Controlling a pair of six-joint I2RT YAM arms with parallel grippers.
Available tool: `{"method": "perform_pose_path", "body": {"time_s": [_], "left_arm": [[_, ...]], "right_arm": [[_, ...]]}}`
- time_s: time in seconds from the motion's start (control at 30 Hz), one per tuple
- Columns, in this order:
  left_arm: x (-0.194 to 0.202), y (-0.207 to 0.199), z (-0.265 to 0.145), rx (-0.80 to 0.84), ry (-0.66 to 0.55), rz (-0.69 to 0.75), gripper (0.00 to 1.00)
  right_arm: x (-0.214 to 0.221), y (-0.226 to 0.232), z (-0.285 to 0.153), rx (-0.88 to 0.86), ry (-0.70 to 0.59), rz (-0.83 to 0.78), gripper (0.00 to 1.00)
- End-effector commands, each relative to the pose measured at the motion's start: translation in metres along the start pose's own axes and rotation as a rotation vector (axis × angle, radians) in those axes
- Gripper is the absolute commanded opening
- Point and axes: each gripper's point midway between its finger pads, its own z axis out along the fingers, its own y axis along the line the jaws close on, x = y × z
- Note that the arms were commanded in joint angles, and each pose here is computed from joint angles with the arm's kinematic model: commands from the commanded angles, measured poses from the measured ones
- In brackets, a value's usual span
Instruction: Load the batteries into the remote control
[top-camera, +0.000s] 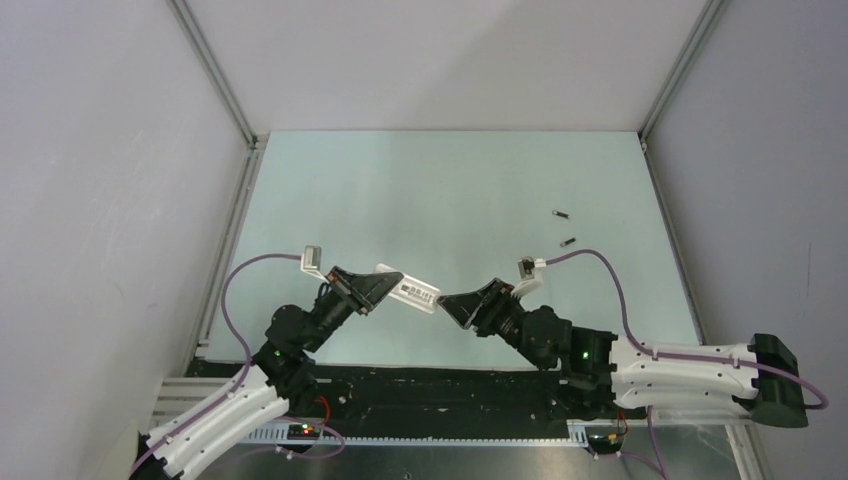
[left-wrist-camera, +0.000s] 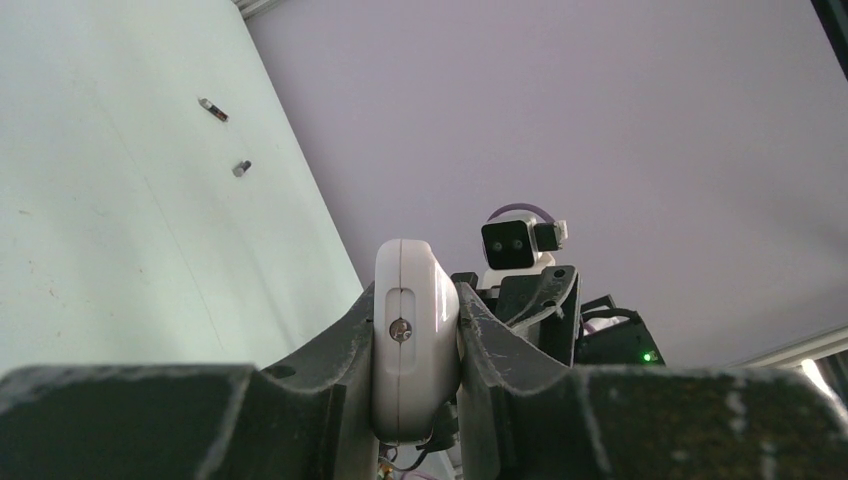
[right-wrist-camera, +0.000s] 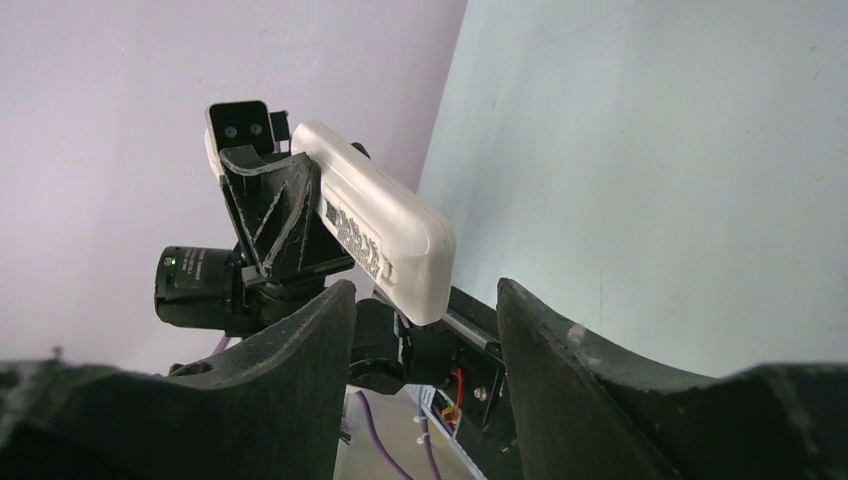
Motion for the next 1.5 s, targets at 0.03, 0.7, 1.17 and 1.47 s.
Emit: {"method": "perform_pose_path", "body": {"time_s": [0.03, 0.7, 1.17, 1.47], "left_arm": [[-0.005, -0.001, 0.001, 0.008, -0.029, 0.043, 0.0], [-0.004, 0.003, 0.0, -0.005, -0.024, 0.053, 0.0], [-0.004, 0.003, 0.001, -0.017, -0.019, 0.069, 0.0], [-0.004, 0.004, 0.001, -0.018, -0.017, 0.068, 0.0]], "right_arm": [[-0.009, 0.012, 0.003, -0.001, -0.04, 0.068, 0.57], [0.002, 0.012, 0.017, 0.009, -0.004, 0.099, 0.42], [0.005, 0.005, 0.019, 0.064, 0.007, 0.065, 0.36], [0.009, -0.001, 0.021, 0.098, 0.017, 0.048, 0.35]]}}
